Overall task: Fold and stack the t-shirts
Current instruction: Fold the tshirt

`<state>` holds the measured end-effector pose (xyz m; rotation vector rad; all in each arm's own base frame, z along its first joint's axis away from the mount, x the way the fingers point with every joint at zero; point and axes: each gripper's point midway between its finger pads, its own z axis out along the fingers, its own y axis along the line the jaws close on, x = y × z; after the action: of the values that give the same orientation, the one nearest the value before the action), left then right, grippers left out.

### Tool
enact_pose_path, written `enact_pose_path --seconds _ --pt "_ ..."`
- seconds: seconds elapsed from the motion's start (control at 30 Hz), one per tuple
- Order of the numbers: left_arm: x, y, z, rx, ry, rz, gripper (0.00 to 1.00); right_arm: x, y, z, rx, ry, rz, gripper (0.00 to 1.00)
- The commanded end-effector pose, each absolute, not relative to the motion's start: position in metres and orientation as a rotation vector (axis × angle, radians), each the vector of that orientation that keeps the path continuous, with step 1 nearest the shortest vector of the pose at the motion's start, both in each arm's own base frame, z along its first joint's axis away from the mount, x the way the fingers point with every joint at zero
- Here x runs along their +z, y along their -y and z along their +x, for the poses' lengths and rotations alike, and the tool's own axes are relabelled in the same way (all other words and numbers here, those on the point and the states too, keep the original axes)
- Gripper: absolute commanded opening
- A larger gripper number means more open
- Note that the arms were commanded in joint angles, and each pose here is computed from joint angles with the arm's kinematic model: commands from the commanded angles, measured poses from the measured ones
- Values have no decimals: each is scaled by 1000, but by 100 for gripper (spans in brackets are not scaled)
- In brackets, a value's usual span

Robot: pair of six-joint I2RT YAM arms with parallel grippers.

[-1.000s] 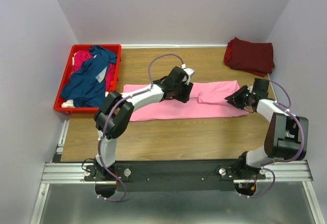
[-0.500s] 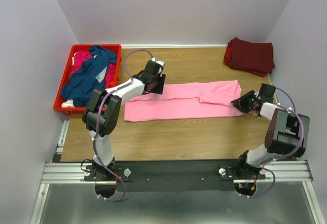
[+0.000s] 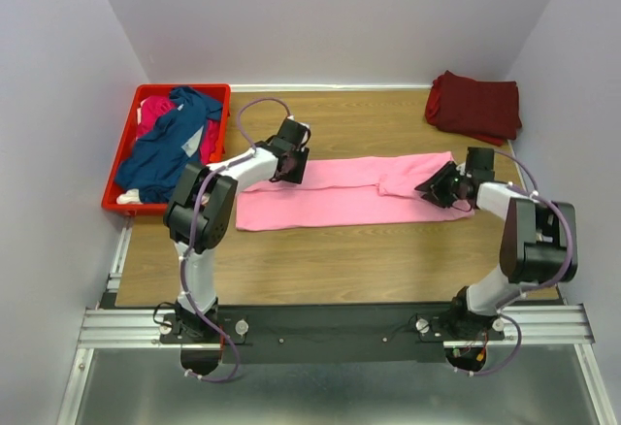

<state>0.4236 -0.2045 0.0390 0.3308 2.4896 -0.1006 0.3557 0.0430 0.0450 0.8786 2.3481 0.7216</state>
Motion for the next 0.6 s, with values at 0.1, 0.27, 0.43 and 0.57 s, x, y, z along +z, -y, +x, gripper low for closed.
enact_pose_path --seconds 0.1,0.27,0.43,0.57 --pt "8 188 358 -139 -2675 294 56 12 -44 382 594 -2458 826 46" --pt "-7 191 297 -339 -2782 287 56 -5 -61 419 608 -2512 733 46" --pt "-7 205 251 -553 -2845 246 56 -21 -92 476 672 -2538 641 47" --pt "5 236 231 -709 -2836 279 56 -33 -113 523 752 -2523 567 47"
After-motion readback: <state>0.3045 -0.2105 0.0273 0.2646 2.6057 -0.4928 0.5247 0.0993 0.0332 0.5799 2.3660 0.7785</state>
